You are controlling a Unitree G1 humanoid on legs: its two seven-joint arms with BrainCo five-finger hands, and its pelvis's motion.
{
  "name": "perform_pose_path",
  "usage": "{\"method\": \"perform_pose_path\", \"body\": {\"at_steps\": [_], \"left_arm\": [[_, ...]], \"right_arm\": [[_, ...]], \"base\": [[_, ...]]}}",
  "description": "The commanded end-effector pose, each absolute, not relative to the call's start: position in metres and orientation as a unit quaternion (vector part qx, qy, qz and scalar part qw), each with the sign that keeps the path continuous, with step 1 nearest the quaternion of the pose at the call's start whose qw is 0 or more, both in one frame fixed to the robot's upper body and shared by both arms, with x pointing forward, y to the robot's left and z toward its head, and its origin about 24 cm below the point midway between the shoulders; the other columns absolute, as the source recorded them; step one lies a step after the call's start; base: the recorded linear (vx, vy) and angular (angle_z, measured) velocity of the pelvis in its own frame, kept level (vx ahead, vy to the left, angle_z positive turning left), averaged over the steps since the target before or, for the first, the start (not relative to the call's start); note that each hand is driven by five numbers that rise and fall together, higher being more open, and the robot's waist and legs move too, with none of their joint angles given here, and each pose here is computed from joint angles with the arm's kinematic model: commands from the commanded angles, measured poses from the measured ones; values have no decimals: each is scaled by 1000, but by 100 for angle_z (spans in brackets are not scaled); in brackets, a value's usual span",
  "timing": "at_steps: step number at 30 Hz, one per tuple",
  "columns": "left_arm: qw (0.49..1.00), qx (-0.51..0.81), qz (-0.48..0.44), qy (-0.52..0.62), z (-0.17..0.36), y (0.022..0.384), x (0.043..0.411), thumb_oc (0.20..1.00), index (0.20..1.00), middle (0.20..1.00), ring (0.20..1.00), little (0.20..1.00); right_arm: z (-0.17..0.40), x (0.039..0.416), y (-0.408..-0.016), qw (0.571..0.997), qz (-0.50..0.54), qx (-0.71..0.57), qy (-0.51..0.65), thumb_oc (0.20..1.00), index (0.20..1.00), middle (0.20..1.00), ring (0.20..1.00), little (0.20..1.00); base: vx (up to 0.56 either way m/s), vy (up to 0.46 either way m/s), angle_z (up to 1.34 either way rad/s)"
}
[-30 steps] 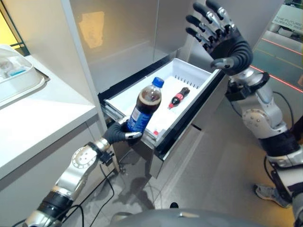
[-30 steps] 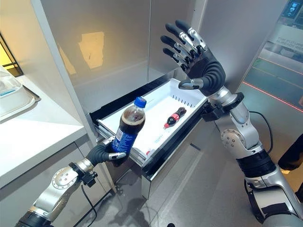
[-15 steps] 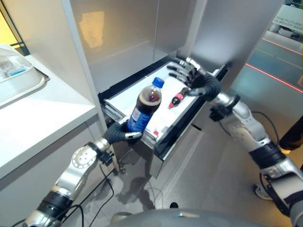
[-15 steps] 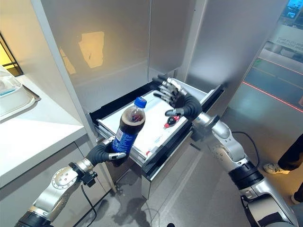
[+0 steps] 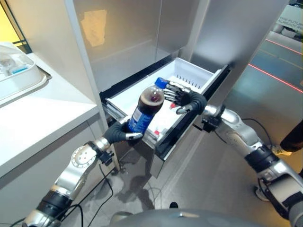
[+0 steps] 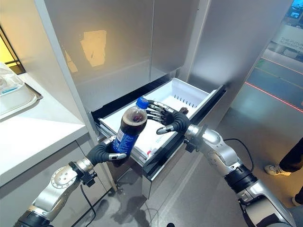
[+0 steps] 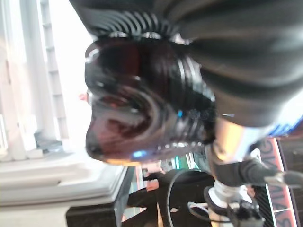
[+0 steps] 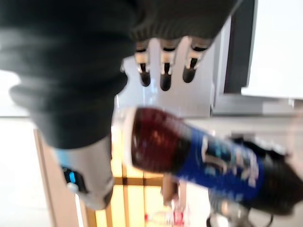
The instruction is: Take the drinks into the refrigerator
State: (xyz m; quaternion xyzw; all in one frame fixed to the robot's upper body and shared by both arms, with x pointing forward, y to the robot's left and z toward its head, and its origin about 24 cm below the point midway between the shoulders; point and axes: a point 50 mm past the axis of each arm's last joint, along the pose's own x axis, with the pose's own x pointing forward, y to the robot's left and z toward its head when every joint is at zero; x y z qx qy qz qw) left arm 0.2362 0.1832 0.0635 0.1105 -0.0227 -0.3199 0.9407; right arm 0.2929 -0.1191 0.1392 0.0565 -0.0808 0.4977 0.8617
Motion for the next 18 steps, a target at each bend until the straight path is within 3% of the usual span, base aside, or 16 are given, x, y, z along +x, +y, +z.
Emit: {"method": "perform_pose_path", "body": {"at_steps": [1,18], "left_arm": [[899,88,-355,-242,146,152,252,200,200,200,200,200],[893,101,-369,-239,141,139,256,200,200,200,200,200]], "right_arm": [[176,292,-102,826,541,68,-142,1000,1000,1000,1000,1000],[176,281,-55,787,579,147,-154,1000,1000,1000,1000,1000]], "base": [[0,0,0],[0,0,0]]}}
